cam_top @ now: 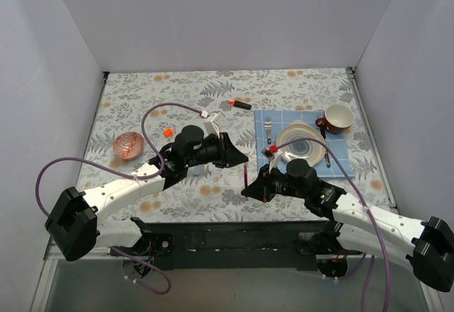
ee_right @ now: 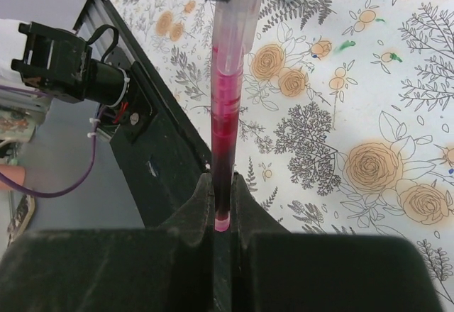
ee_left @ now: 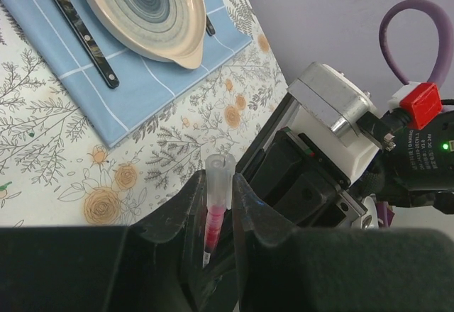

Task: Insert the pens into the pen caps

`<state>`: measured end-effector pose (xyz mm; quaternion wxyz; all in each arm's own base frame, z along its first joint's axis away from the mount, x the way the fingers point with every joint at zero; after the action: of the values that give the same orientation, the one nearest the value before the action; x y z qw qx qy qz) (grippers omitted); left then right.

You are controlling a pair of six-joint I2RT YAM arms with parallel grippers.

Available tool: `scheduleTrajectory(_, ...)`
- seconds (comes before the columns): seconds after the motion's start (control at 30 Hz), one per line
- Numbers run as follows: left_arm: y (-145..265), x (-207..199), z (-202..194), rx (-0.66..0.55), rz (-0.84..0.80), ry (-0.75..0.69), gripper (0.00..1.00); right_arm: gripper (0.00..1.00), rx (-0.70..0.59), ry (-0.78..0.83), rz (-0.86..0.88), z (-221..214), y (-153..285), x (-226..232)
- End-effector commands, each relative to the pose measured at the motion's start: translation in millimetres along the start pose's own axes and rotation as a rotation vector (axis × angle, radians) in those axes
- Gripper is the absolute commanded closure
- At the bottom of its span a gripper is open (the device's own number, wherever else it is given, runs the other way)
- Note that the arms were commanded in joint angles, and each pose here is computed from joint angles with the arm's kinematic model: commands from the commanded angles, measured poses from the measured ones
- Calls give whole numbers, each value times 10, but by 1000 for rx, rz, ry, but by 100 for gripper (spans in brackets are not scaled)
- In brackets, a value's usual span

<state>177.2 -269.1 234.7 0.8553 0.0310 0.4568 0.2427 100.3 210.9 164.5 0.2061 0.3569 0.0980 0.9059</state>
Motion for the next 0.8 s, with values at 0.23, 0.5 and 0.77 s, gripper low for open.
scheduleTrajectory(0.23, 41, -19, -158, 145, -19, -15, 100, 99, -210, 92, -21, 436, 69, 147)
scheduleTrajectory(0.5, 66, -123, -158, 151, -114, -6, 51, 99, -196, 112, 36, 438, 46, 195)
scheduleTrajectory(0.77, 86, -280, 20, 53, -164, -66, 23, 99, -193, 106, 84, 363, 98, 222)
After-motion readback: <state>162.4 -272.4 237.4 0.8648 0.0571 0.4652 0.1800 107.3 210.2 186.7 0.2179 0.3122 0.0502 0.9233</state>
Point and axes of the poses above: each gripper's point midway between its finger pads, its own y axis back along the fingers, its own x axis along the line the jaws close on, z = x × y, the point moved 8 cm from there along y, back along the fingers, and after that the axes turned 2 degrees about y, right-handed, at the moved point
